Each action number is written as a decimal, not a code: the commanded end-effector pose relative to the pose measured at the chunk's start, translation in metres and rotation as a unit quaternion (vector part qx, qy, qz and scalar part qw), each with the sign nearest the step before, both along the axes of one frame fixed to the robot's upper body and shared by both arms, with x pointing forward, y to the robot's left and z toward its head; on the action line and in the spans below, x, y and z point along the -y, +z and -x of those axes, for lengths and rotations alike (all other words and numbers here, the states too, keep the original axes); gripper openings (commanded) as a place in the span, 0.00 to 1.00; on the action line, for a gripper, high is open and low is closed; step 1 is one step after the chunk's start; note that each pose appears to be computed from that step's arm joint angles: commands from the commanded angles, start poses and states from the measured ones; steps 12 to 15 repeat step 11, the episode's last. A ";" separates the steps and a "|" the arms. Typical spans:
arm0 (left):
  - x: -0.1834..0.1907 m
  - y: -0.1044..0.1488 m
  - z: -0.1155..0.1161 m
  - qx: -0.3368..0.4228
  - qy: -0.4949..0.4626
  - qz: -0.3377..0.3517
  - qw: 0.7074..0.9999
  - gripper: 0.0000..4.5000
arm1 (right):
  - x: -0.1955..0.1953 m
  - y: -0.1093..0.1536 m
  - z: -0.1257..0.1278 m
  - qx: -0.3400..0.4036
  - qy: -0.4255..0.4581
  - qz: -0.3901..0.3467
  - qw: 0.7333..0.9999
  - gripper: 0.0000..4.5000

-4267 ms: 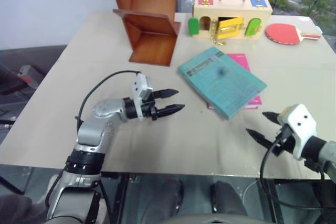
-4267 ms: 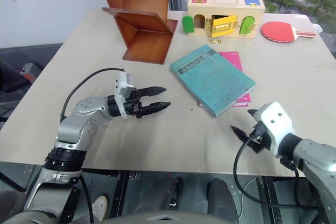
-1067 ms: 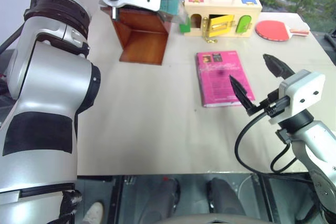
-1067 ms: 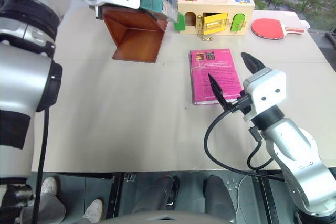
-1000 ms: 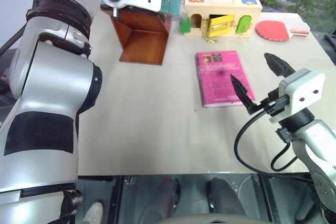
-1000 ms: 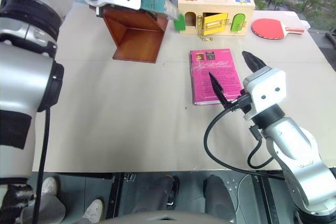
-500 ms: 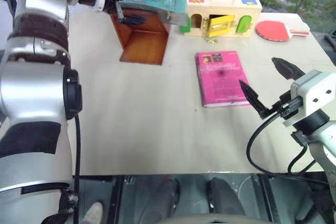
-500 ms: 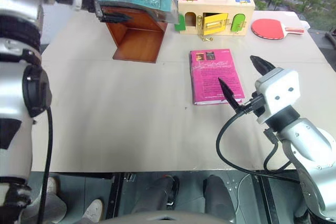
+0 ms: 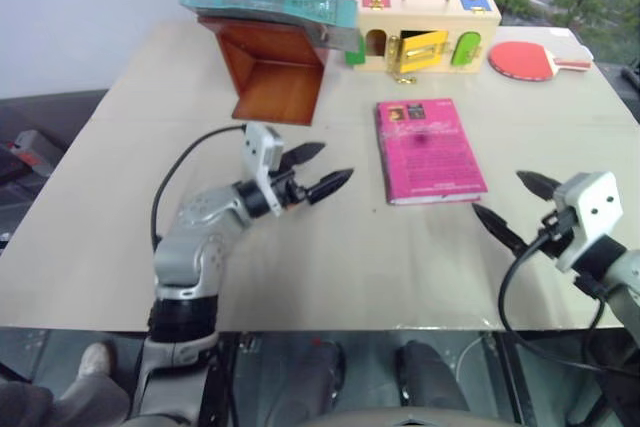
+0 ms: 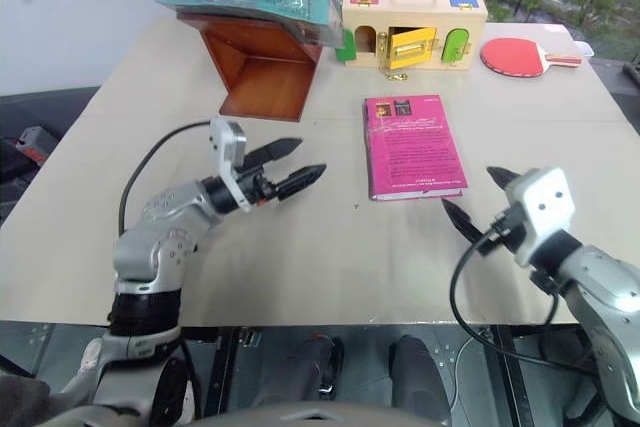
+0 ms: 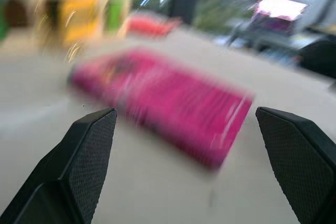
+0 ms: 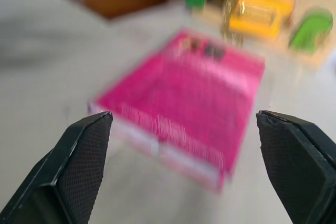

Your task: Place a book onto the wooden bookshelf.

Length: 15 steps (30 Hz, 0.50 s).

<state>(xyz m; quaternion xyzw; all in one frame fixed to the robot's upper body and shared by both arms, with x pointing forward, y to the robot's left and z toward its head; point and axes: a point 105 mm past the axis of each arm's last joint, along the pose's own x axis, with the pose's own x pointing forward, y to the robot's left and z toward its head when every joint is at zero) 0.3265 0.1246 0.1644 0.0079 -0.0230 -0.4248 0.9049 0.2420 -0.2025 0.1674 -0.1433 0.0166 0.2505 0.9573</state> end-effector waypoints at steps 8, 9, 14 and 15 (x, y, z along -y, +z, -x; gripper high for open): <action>-0.051 -0.002 0.030 0.043 0.020 -0.092 0.995 0.99 | 0.044 -0.015 0.056 -0.045 -0.061 0.051 0.996 1.00; -0.051 -0.002 0.032 0.041 0.014 -0.095 0.995 0.99 | 0.044 -0.015 0.057 -0.045 -0.062 0.049 0.996 1.00; -0.050 0.000 0.033 0.040 0.008 -0.097 0.994 0.99 | 0.042 -0.015 0.057 -0.044 -0.061 0.045 0.996 1.00; -0.050 0.000 0.033 0.040 0.008 -0.097 0.994 0.99 | 0.042 -0.015 0.057 -0.044 -0.061 0.045 0.996 1.00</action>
